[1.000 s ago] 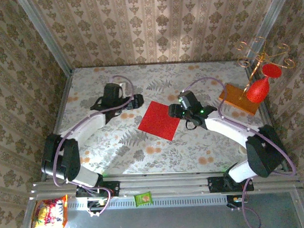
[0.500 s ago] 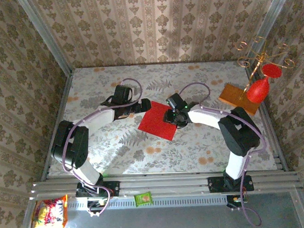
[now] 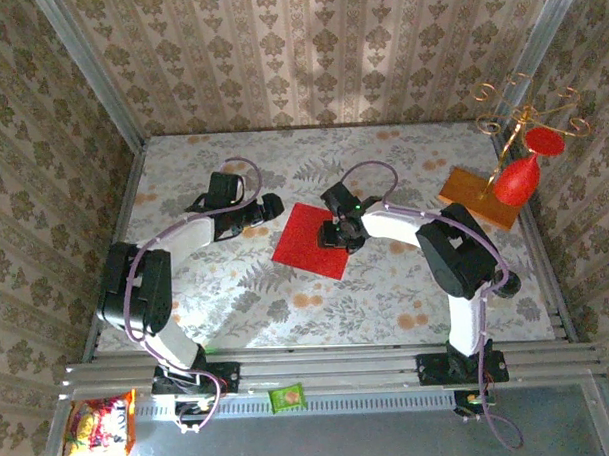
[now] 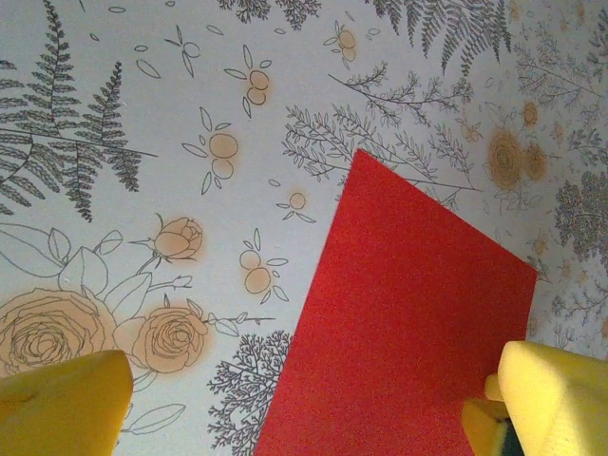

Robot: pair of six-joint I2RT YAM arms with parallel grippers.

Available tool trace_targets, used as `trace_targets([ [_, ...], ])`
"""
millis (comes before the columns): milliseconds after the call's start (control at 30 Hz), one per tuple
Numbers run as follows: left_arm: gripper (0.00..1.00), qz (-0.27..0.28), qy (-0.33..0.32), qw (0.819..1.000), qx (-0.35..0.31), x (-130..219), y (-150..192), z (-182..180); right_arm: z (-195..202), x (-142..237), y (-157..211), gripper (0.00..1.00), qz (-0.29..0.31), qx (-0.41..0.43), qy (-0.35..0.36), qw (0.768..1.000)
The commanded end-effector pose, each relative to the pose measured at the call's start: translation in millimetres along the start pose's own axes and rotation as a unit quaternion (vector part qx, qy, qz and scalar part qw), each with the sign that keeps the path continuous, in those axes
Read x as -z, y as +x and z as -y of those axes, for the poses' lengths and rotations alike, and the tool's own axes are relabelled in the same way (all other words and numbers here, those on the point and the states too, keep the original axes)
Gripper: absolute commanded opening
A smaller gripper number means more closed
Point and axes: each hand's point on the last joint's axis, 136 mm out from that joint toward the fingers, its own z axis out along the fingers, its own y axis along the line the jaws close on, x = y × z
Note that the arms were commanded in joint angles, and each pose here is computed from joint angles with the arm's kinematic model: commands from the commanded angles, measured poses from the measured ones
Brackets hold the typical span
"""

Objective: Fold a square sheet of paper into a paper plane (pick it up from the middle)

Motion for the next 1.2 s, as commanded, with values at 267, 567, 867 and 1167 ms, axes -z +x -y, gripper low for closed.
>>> trace_targets([
  [267, 0.98, -0.037, -0.011, 0.999, -0.003, 5.1, 19.5, -0.5, -25.9, -5.9, 56.3, 0.50, -0.110, 0.154, -0.074, 0.979],
  [567, 0.98, -0.101, -0.067, 0.991, -0.049, -2.4, 62.4, 10.8, -54.6, 40.4, 19.0, 0.59, -0.006, 0.067, -0.112, 0.991],
  [867, 1.00, -0.169, -0.117, 0.966, -0.157, -2.5, 98.4, 24.3, 32.5, 68.6, 11.1, 0.77, 0.076, -0.096, -0.004, 0.993],
  [1167, 1.00, -0.247, -0.134, 0.921, -0.269, -22.7, 127.7, 44.6, 82.1, 77.2, 16.0, 0.86, 0.099, -0.173, 0.021, 0.980],
])
